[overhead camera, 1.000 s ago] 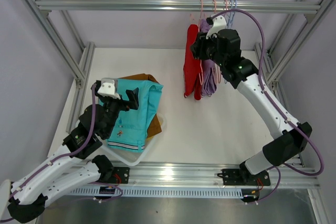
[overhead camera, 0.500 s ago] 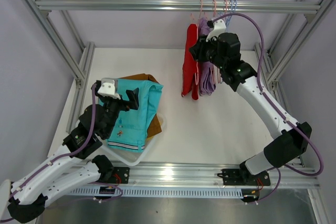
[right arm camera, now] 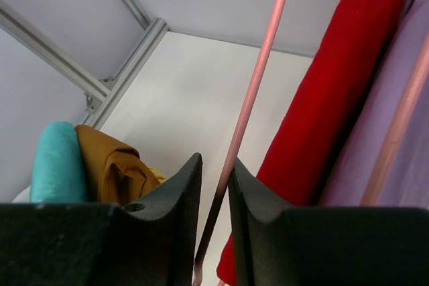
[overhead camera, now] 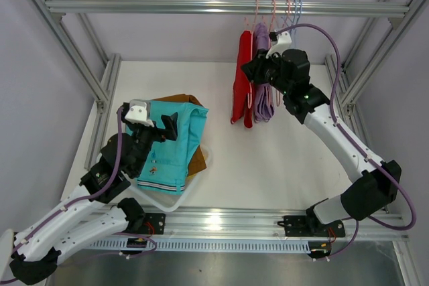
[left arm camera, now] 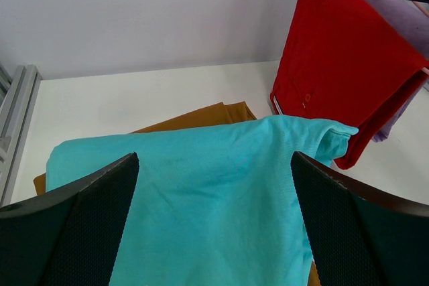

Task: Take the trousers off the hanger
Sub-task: Pick up the hanger from the clothesline.

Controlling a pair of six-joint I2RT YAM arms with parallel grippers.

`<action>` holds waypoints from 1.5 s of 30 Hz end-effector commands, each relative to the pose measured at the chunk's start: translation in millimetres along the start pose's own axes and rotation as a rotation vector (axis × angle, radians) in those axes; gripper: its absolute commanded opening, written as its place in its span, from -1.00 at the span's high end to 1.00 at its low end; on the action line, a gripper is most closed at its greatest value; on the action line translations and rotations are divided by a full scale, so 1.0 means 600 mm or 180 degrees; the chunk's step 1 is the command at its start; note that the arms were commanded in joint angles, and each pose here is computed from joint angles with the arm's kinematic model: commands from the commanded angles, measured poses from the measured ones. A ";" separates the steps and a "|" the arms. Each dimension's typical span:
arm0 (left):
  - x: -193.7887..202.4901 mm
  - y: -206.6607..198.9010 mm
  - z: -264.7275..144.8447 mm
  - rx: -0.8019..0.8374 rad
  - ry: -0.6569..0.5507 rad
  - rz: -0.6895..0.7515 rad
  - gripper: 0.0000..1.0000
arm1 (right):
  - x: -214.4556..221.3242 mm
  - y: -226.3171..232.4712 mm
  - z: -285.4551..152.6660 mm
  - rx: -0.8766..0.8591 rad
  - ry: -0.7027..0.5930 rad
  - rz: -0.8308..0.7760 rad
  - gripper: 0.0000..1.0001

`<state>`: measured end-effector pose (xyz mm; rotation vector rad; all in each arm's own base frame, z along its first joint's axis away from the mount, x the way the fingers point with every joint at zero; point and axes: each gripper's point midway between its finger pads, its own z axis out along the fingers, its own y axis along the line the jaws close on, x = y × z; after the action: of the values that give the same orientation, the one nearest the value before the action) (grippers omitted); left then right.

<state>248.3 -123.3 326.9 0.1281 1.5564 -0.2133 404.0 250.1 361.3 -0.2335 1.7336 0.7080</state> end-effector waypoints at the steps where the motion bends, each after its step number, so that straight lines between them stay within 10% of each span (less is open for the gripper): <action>1: -0.013 -0.007 -0.003 0.0087 -0.0072 -0.0019 -0.99 | -0.022 0.024 -0.008 -0.0207 -0.0168 0.0103 0.48; 25: -0.009 -0.011 -0.001 0.0115 -0.0047 -0.0002 -0.99 | 0.001 0.024 0.014 -0.0446 -0.0090 0.0522 0.50; 45: -0.011 -0.010 -0.001 0.0111 -0.0059 0.0009 -0.99 | -0.024 0.038 -0.012 -0.0571 -0.0275 0.0601 1.00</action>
<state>247.8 -125.5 326.8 0.1389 1.5561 -0.2229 406.5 257.1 351.2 -0.1031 1.7273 0.9530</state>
